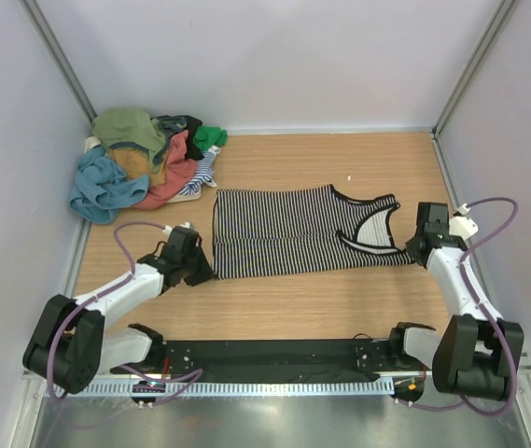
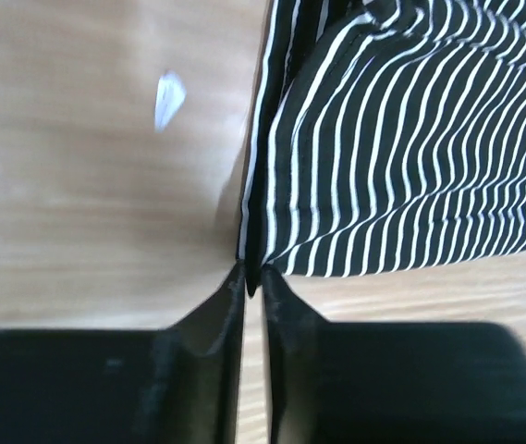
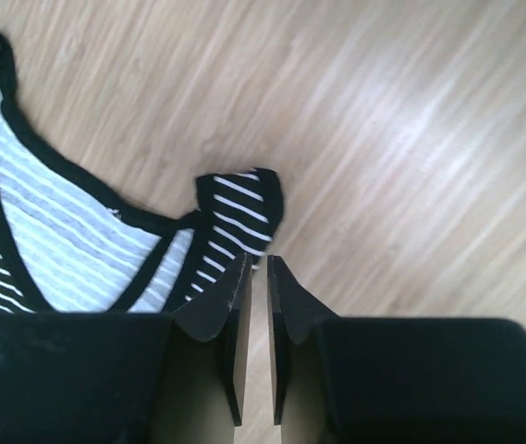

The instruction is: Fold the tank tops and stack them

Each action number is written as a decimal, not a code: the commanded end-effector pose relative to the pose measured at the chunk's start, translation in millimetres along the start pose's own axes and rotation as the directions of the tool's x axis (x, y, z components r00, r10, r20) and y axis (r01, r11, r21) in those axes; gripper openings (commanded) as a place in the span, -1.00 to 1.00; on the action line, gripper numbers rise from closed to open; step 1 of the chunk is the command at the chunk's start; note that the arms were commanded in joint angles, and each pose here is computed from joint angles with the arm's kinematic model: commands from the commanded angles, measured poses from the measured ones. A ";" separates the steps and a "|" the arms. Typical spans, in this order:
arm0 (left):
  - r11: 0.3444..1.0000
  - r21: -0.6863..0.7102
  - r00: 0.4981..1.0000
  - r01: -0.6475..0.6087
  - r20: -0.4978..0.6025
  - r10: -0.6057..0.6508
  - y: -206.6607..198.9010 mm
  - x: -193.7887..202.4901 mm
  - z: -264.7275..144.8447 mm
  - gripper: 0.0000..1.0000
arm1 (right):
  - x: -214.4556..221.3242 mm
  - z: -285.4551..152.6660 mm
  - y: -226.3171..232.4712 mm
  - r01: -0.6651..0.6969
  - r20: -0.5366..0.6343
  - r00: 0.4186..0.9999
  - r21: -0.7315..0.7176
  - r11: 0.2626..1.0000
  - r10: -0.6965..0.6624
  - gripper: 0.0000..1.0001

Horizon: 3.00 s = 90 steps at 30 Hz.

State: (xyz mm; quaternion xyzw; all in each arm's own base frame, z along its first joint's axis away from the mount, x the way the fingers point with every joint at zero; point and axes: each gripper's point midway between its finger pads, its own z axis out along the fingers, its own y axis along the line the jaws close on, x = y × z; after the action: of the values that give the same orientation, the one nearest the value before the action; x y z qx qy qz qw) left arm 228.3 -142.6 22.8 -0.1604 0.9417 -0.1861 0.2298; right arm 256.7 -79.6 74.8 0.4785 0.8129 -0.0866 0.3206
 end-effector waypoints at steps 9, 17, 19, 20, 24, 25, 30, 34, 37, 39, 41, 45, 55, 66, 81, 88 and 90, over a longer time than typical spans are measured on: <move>0.996 -0.086 0.994 -0.035 0.096 0.043 13.2 -9.8 -40.3 0.12 | -19.4 -29.9 36.4 0.132 0.070 0.990 -0.252 0.959 -0.118 -0.42; 0.998 -0.059 0.984 -0.028 0.172 0.038 -29.6 -83.1 -46.7 0.11 | -25.6 -46.0 132.6 0.176 -0.006 0.977 -0.550 0.816 -0.215 -0.18; 0.999 -0.039 0.977 -0.029 0.210 0.036 -46.9 -108.0 -45.0 0.11 | -21.3 -47.7 156.0 0.200 -0.007 0.968 -0.586 0.785 -0.252 -0.12; 0.998 -0.060 0.980 -0.027 0.193 0.038 -46.8 -112.0 -32.4 0.10 | -23.9 -44.6 173.5 0.225 0.003 0.961 -0.587 0.778 -0.276 -0.10; 0.999 -0.036 0.960 -0.039 0.275 0.048 -75.7 -160.8 -24.8 0.08 | -2.6 -34.5 223.8 0.342 0.028 0.917 -0.566 0.750 -0.397 -0.02; 0.998 -0.032 0.953 -0.050 0.297 0.057 -81.0 -169.4 -22.5 0.09 | -0.3 -33.3 234.4 0.356 0.034 0.910 -0.575 0.737 -0.412 -0.02; 0.992 -0.109 0.932 -0.066 0.348 0.100 -86.2 -213.3 -6.5 0.12 | 11.2 -0.2 281.1 0.392 0.023 0.882 -0.590 0.705 -0.471 -0.03; 0.992 -0.112 0.947 -0.050 0.310 0.083 -83.4 -230.2 14.9 0.11 | 11.1 10.6 311.5 0.403 0.025 0.869 -0.615 0.677 -0.494 -0.10; 0.992 -0.117 0.955 -0.040 0.287 0.073 -78.0 -239.9 31.2 0.09 | 21.6 24.3 319.9 0.434 0.011 0.845 -0.599 0.673 -0.535 -0.12; 0.991 -0.125 0.961 -0.046 0.266 0.078 -76.2 -243.6 37.4 0.08 | 28.9 27.0 323.9 0.450 0.012 0.832 -0.600 0.662 -0.555 -0.13; 0.989 -0.140 0.968 -0.055 0.235 0.087 -72.2 -240.1 50.3 0.06 | 35.3 30.7 329.1 0.460 0.014 0.821 -0.608 0.648 -0.570 -0.13; 0.989 -0.135 0.973 -0.063 0.211 0.090 -72.9 -238.3 60.7 0.04 | 46.9 37.3 331.2 0.471 0.000 0.805 -0.608 0.639 -0.594 -0.13; 0.985 -0.150 0.973 -0.089 0.197 0.118 -69.9 -239.2 70.7 0.04 | 71.4 53.7 324.9 0.490 -0.045 0.777 -0.583 0.648 -0.628 -0.25; 0.986 -0.112 0.975 -0.124 0.173 0.142 -79.6 -241.0 81.0 0.04 | 59.6 57.5 313.1 0.509 -0.029 0.794 -0.514 0.690 -0.607 -0.98; 0.976 -0.176 0.982 -0.125 0.117 0.147 -76.7 -246.9 118.8 -0.17 | 59.5 52.4 310.4 0.508 -0.027 0.793 -0.523 0.684 -0.609 -0.98; 0.965 -0.231 0.981 -0.124 0.120 0.155 -68.6 -249.3 130.3 -0.20 | 59.2 51.8 309.6 0.505 -0.027 0.795 -0.526 0.685 -0.606 -0.98; 0.965 -0.232 0.981 -0.125 0.118 0.155 -70.6 -247.7 133.6 -0.22 | 59.1 51.4 309.8 0.505 -0.025 0.794 -0.527 0.683 -0.607 -0.98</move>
State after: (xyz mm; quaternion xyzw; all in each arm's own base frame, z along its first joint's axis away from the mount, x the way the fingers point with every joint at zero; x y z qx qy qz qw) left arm 508.6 -146.0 29.8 -0.1327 0.9508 -0.0635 0.2726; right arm 516.1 107.3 26.8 0.1156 0.9478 0.0840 0.2849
